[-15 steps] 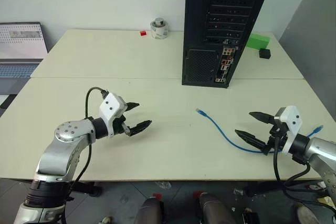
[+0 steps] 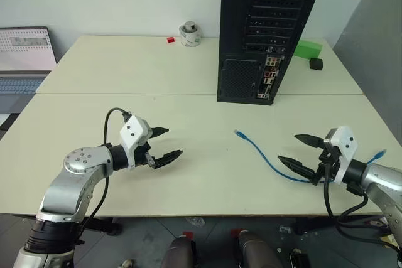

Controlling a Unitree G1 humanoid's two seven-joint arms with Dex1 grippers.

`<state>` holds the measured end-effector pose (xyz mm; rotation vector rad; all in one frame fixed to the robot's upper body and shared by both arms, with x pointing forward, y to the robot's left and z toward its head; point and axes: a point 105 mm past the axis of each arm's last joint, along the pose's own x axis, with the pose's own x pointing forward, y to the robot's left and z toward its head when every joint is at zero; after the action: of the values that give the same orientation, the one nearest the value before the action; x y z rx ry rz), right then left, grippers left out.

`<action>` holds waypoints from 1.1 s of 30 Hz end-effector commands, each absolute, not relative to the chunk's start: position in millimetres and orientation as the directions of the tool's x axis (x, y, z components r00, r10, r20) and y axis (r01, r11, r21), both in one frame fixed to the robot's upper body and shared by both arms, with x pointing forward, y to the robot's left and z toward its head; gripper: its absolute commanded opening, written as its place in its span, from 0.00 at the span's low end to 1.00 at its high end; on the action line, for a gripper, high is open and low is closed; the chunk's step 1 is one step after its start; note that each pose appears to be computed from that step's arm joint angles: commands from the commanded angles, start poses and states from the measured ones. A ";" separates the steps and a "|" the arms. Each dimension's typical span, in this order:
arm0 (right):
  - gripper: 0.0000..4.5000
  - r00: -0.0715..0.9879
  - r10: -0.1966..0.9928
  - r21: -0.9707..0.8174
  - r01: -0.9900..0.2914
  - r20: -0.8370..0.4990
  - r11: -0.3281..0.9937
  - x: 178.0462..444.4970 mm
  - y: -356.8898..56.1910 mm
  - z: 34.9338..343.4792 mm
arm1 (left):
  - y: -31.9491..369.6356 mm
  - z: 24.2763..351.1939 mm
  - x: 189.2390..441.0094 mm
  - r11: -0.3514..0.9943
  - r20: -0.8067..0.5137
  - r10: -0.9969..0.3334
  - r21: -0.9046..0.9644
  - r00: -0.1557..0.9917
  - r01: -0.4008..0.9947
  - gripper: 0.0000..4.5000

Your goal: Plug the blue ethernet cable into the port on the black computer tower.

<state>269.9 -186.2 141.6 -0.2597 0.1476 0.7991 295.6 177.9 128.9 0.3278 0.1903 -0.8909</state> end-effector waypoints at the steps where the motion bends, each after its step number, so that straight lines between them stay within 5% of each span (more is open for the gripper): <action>1: 1.00 0.678 0.707 -0.209 -0.735 -0.201 0.645 278.6 -167.5 147.2 | 172.2 131.1 291.6 0.572 -0.290 -0.733 0.226 0.615 0.789 0.99; 17: 1.00 0.714 0.648 -0.206 -0.699 -0.267 0.685 346.3 -120.9 94.0 | 153.9 112.3 292.6 0.470 -0.325 -0.794 0.210 0.515 0.857 0.99; 27: 0.54 0.686 0.674 -0.232 -0.727 -0.274 0.646 348.6 -113.2 92.5 | 150.7 118.5 298.2 0.435 -0.298 -0.830 0.183 0.471 0.882 1.00; 33: 0.18 0.669 0.688 -0.255 -0.743 -0.282 0.619 347.5 -110.5 94.2 | 147.1 123.6 314.1 0.402 -0.303 -0.842 0.201 0.447 0.894 1.00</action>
<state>345.8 -114.0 81.2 -0.3376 0.2108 0.8088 311.2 151.5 117.1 0.3395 0.1948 -1.0729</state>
